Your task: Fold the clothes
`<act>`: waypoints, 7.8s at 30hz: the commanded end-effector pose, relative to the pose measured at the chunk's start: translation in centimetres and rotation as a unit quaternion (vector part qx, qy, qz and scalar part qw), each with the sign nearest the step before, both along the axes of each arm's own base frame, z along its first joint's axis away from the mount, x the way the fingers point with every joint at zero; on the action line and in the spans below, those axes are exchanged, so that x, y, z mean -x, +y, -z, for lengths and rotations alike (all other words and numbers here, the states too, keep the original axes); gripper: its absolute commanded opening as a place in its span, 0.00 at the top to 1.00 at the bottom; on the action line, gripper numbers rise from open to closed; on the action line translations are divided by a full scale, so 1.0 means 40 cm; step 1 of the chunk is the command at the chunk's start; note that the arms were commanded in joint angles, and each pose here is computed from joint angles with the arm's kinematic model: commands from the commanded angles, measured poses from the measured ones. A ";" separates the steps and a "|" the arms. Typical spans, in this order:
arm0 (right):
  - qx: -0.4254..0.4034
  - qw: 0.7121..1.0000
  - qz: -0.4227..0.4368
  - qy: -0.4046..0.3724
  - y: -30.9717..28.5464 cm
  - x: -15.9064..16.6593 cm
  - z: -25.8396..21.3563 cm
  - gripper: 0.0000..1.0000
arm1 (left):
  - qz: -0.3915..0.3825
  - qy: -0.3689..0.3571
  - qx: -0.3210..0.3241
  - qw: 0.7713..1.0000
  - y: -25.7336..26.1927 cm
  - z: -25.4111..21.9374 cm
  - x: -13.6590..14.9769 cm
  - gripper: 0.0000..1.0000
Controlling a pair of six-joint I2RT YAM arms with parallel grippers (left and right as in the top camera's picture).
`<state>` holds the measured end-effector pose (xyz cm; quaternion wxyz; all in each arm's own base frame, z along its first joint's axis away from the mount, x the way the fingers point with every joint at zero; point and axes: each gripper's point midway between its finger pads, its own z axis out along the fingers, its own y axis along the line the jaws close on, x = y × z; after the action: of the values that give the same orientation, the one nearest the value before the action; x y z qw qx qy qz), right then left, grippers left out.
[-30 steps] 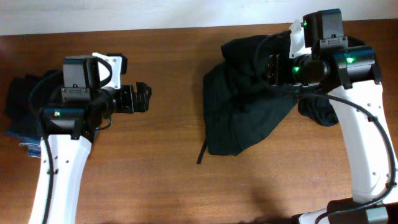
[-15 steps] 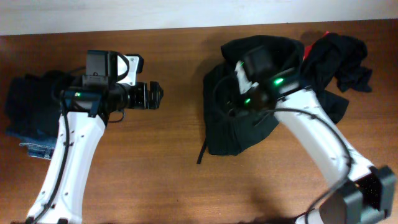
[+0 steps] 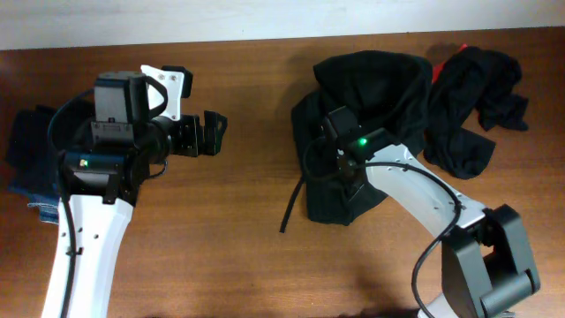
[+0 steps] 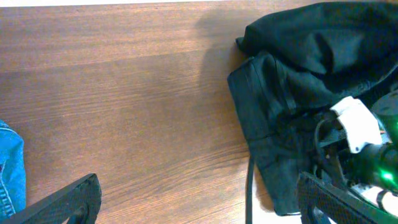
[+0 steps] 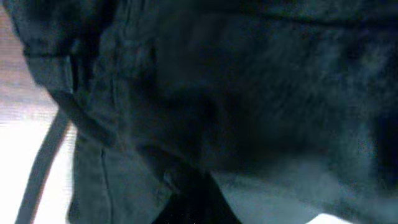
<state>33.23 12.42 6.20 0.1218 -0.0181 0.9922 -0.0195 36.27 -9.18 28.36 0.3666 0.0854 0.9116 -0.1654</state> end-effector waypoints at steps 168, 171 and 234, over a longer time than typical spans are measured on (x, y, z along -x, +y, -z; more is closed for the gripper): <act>-0.335 0.685 -0.448 -0.466 0.160 0.483 -1.294 0.96 | 0.430 -0.428 -0.027 0.795 -0.203 -0.404 0.342 0.74; -0.323 0.700 -0.434 -0.467 0.152 0.465 -1.285 0.96 | 0.412 -0.435 -0.043 0.799 -0.192 -0.419 0.345 0.99; -0.169 0.922 -0.240 -0.253 0.077 0.182 -0.928 0.23 | -0.058 -0.449 0.056 0.890 0.036 -0.714 0.023 1.00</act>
<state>25.37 14.99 43.37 0.3732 -0.2304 0.8830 0.1669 33.65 -10.07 54.70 0.7274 0.1819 0.6451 -0.1469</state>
